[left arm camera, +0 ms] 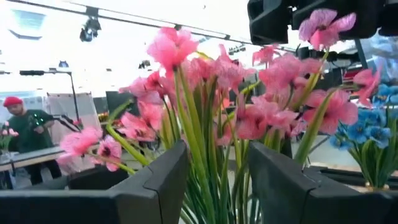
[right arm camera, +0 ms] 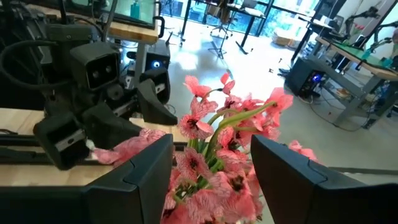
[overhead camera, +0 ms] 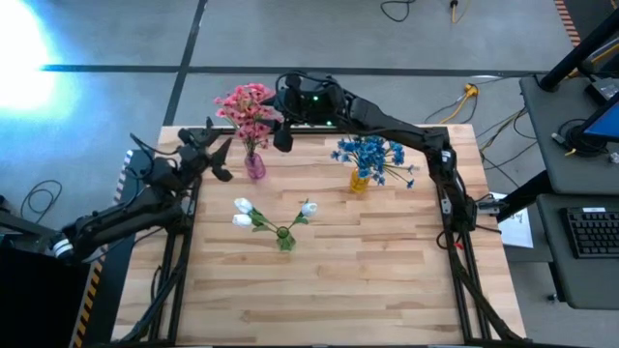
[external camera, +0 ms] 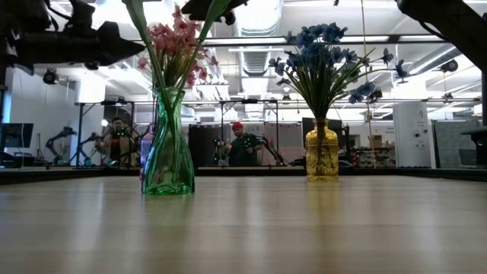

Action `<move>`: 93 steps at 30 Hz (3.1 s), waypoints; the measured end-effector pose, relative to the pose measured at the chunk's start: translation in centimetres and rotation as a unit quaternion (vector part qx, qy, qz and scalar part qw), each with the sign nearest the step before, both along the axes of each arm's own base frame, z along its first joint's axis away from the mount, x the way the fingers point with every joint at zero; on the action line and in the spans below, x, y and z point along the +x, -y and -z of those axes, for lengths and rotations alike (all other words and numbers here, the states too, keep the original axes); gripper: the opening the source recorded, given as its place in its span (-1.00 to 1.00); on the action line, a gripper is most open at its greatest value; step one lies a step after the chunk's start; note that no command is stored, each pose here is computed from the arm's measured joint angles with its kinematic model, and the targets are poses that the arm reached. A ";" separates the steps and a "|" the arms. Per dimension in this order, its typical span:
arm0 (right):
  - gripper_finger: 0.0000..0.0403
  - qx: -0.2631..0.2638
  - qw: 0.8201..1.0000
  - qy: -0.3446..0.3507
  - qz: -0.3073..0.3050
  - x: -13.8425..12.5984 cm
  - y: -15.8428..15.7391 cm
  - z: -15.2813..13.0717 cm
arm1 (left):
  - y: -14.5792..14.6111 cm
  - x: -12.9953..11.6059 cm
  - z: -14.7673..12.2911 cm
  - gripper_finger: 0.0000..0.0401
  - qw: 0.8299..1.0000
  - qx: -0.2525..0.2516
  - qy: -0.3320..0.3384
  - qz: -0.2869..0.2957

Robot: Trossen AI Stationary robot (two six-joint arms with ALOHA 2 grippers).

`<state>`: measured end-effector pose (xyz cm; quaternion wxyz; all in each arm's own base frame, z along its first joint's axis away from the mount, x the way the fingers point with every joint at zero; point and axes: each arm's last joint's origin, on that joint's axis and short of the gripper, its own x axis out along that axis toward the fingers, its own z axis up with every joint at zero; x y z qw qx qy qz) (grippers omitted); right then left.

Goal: Sort flowers into vase by color
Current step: Put the pink flowers into the pink vase, then return to Home Position

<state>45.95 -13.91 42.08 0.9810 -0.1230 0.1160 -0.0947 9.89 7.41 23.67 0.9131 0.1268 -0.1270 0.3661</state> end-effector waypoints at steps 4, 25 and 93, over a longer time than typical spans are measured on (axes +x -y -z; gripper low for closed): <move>0.04 0.001 1.000 -0.005 0.000 -0.7 -0.2 -0.7 | 0.4 -0.5 0.1 -0.21 1.000 -0.004 -0.006 -0.001; 0.04 -0.052 0.992 -0.084 -0.080 -8.2 -6.2 -6.3 | 3.8 -1.9 -0.4 -0.21 0.978 -0.019 -0.064 0.195; 0.04 0.046 0.971 0.219 -0.083 -39.3 -13.9 9.6 | 5.5 -2.8 0.7 -0.21 0.956 -0.073 -0.114 0.262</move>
